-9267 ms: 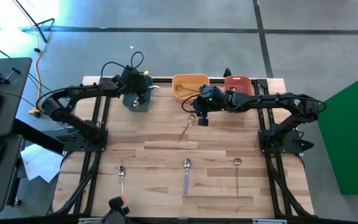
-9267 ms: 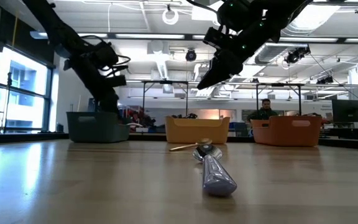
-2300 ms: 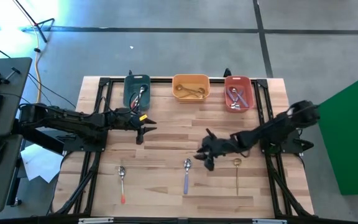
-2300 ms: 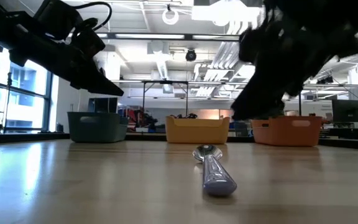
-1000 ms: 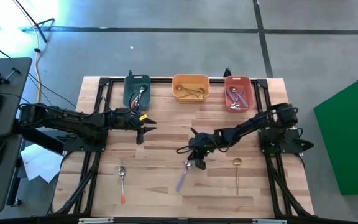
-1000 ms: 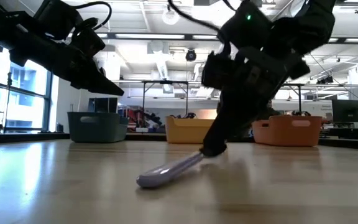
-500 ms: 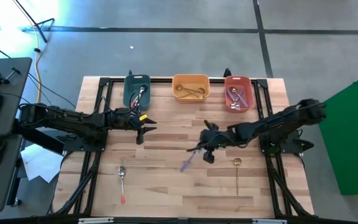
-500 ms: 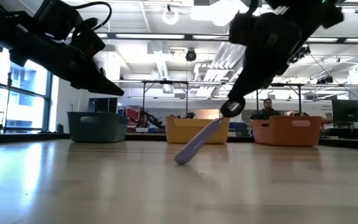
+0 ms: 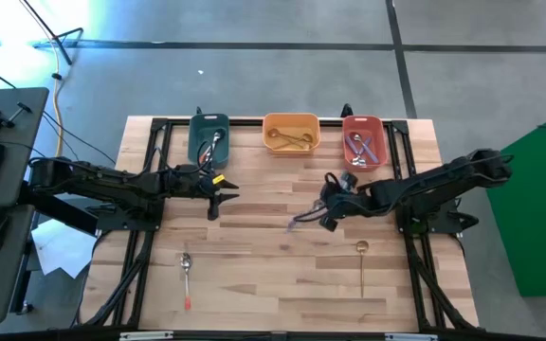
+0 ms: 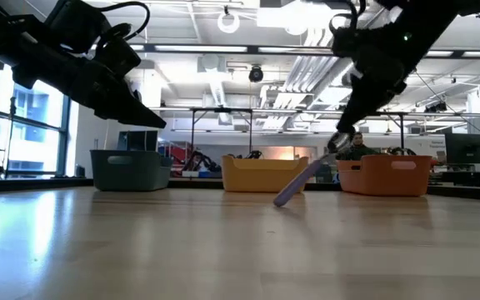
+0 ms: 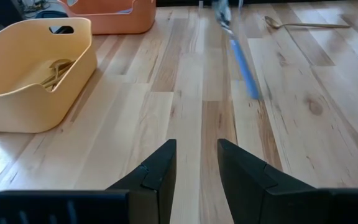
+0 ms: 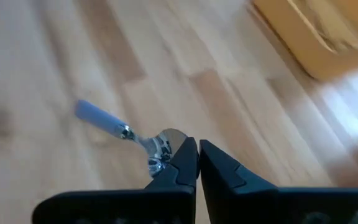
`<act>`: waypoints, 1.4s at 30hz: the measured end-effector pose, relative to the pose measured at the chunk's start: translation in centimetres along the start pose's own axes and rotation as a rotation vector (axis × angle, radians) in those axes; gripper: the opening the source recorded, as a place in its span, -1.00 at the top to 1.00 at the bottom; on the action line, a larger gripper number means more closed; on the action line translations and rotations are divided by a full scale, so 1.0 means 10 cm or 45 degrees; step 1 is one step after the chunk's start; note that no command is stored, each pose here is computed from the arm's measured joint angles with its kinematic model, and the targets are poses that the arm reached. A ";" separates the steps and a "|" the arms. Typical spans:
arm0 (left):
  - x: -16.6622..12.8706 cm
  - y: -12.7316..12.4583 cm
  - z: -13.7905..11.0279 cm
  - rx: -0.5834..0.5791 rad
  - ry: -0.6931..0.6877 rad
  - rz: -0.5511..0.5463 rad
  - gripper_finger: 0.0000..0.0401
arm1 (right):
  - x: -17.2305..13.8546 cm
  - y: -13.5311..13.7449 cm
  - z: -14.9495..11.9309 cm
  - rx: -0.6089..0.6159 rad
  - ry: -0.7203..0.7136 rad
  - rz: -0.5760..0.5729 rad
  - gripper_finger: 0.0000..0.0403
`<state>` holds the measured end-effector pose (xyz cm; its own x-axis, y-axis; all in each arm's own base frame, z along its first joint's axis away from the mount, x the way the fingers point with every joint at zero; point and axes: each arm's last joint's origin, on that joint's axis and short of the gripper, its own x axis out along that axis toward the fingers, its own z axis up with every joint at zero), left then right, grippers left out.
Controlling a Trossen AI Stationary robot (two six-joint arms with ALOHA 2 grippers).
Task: Sort silverware by color (type)
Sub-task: Put the purple spoon into the orange bin
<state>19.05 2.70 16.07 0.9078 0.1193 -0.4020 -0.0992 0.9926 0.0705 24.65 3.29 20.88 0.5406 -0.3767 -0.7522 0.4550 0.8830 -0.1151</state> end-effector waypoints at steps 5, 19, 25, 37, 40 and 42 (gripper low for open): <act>0.00 0.00 0.00 0.000 0.000 0.000 0.47 | 0.05 -0.07 -0.07 0.114 0.096 -0.093 1.00; 0.01 -0.04 -0.02 0.010 0.023 -0.025 0.47 | 0.54 0.17 -0.39 0.284 0.394 -0.184 1.00; 0.01 -0.06 -0.01 0.015 0.007 -0.034 0.47 | 0.65 0.21 -0.38 0.110 0.399 -0.124 1.00; 0.01 -0.05 -0.01 0.015 0.009 -0.029 0.47 | 0.81 -0.09 0.21 -0.311 0.239 0.104 0.35; 0.01 -0.05 -0.01 0.015 0.010 -0.029 0.47 | 0.92 -0.30 0.20 -0.320 0.294 0.124 0.22; 0.01 -0.06 -0.01 0.015 0.012 -0.029 0.47 | 0.98 -0.41 0.21 -0.342 0.309 0.147 0.19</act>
<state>19.18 2.17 15.88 0.9060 0.0965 -0.4121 -0.0732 0.9947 0.0719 29.58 -4.58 15.29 0.3793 -0.2215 -0.8984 0.1819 0.9698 -0.1623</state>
